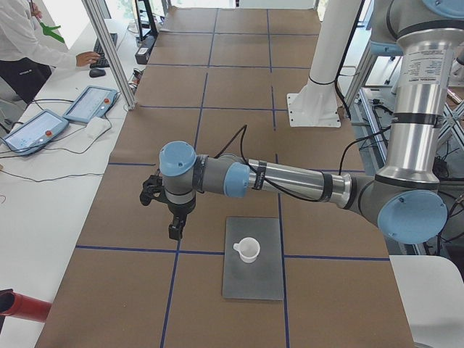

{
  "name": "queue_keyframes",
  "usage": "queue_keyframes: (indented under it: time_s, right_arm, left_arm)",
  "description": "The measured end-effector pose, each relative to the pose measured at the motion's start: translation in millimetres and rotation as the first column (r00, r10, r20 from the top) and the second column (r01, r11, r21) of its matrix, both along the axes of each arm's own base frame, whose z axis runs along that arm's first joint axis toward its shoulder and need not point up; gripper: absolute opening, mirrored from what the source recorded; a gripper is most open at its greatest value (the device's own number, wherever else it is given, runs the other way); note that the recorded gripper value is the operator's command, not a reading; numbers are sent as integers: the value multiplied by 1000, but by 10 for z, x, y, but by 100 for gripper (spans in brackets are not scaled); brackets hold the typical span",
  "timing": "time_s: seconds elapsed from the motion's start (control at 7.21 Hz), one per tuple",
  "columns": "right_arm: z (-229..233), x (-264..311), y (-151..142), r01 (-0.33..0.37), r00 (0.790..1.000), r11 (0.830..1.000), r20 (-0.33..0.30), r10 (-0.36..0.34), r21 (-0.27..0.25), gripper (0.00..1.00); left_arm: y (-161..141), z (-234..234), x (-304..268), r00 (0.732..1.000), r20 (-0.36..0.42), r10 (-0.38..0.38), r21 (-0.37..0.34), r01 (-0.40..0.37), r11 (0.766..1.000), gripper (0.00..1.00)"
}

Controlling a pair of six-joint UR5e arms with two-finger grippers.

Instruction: Place cup on laptop

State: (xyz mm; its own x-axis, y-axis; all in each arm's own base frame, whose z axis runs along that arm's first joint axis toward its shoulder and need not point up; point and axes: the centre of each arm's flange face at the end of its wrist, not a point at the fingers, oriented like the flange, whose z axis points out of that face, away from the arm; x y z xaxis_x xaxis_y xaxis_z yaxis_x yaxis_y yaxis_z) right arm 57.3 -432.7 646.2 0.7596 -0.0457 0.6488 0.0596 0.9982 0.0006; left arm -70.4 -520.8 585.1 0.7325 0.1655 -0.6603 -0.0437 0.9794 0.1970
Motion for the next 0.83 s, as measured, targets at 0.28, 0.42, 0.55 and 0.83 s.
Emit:
queue_keyframes:
  time_s: [0.28,0.42,0.55,0.83]
  right_arm:
    - [0,0,0,0,1000,1000,0,0,0,100]
    - [0,0,0,0,1000,1000,-1,0,1,100]
    - [0,0,0,0,1000,1000,0,0,0,100]
    - [1,0,0,0,1000,1000,0,0,-1,100]
  left_arm:
    - [100,68,-76,1000,-4,-7,-39,7,999,100]
    - [192,142,-75,1000,-19,-6,-57,5,998,100]
    - [284,177,-62,999,-36,-2,-62,0,998,100]
    - [527,201,-52,999,-47,1,-66,-4,998,100]
